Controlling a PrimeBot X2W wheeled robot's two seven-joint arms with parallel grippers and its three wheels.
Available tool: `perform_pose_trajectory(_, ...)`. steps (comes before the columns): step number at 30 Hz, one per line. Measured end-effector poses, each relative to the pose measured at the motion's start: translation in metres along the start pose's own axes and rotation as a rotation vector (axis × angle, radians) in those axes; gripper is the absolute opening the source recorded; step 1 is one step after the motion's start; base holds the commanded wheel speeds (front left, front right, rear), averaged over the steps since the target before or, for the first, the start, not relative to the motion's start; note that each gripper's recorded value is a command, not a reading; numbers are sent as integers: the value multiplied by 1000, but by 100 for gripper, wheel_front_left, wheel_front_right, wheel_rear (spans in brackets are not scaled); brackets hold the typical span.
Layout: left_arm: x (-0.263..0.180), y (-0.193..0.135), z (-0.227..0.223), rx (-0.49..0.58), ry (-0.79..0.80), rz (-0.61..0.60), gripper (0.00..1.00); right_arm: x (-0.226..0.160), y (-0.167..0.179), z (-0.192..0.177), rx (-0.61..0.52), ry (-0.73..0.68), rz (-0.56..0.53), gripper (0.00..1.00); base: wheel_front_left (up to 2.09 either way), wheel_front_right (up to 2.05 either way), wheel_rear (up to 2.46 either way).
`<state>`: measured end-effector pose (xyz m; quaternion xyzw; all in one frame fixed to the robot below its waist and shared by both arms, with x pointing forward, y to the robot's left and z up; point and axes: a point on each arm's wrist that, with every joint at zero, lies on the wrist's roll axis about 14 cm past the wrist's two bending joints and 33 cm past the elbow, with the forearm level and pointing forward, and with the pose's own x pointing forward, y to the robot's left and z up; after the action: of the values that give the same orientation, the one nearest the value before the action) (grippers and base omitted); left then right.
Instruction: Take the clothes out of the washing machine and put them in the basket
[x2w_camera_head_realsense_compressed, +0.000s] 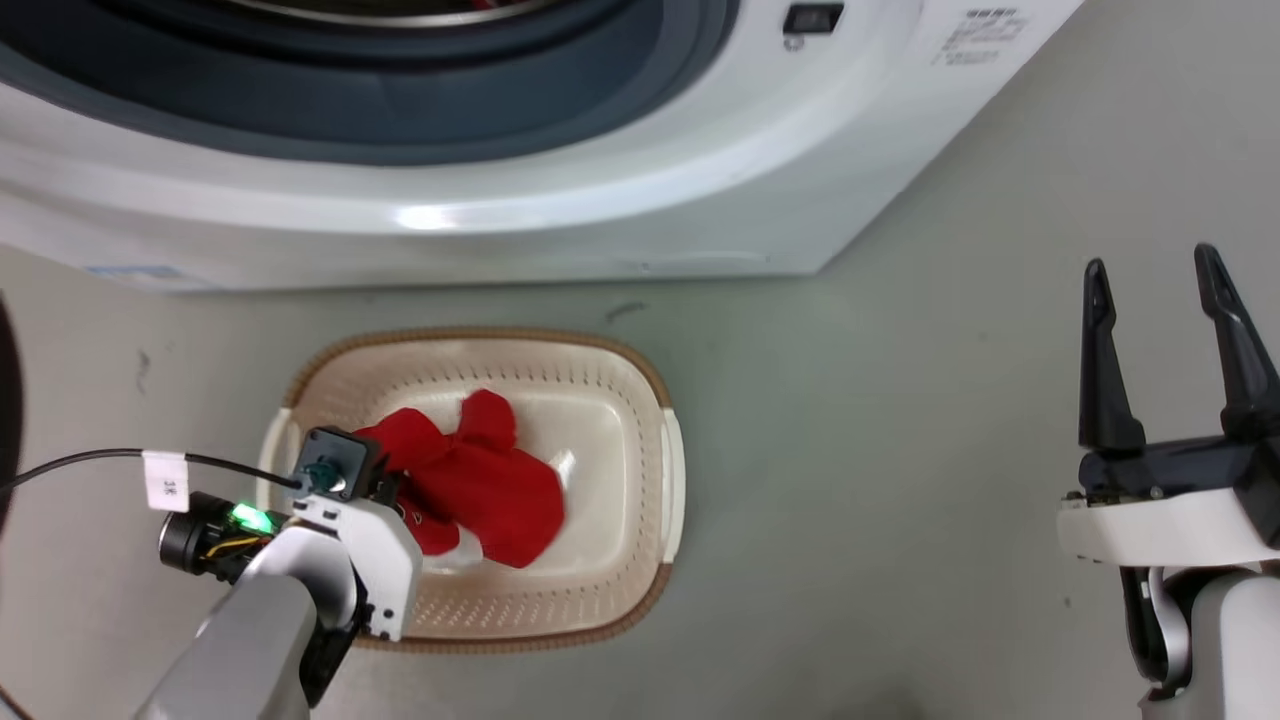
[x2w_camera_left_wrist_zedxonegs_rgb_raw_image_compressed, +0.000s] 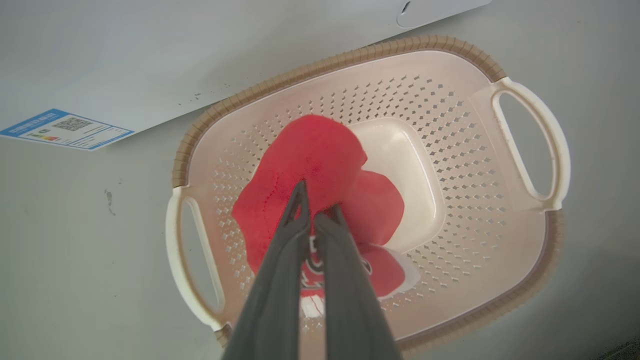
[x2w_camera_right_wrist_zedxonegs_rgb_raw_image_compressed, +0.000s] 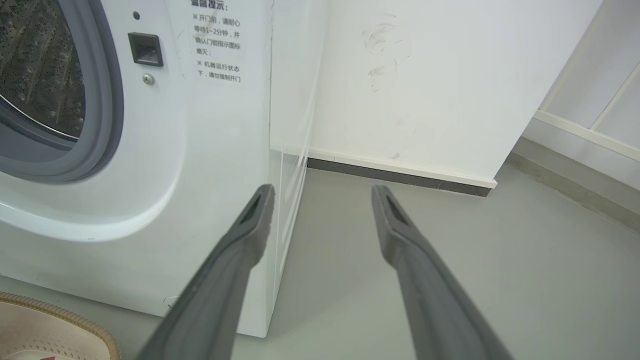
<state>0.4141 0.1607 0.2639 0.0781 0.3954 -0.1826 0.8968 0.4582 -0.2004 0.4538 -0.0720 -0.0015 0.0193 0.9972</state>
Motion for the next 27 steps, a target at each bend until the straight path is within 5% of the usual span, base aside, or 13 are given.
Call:
perform_pose_trajectory(12,73,2,-54,-52,152,8,0,15,-4,-46,-36,86,-4,100,0,0,0)
perform_pose_trajectory(27,109,-12,-90,-146,231,23,0,16,-6,-73,-59,144,0,100,0,0,0)
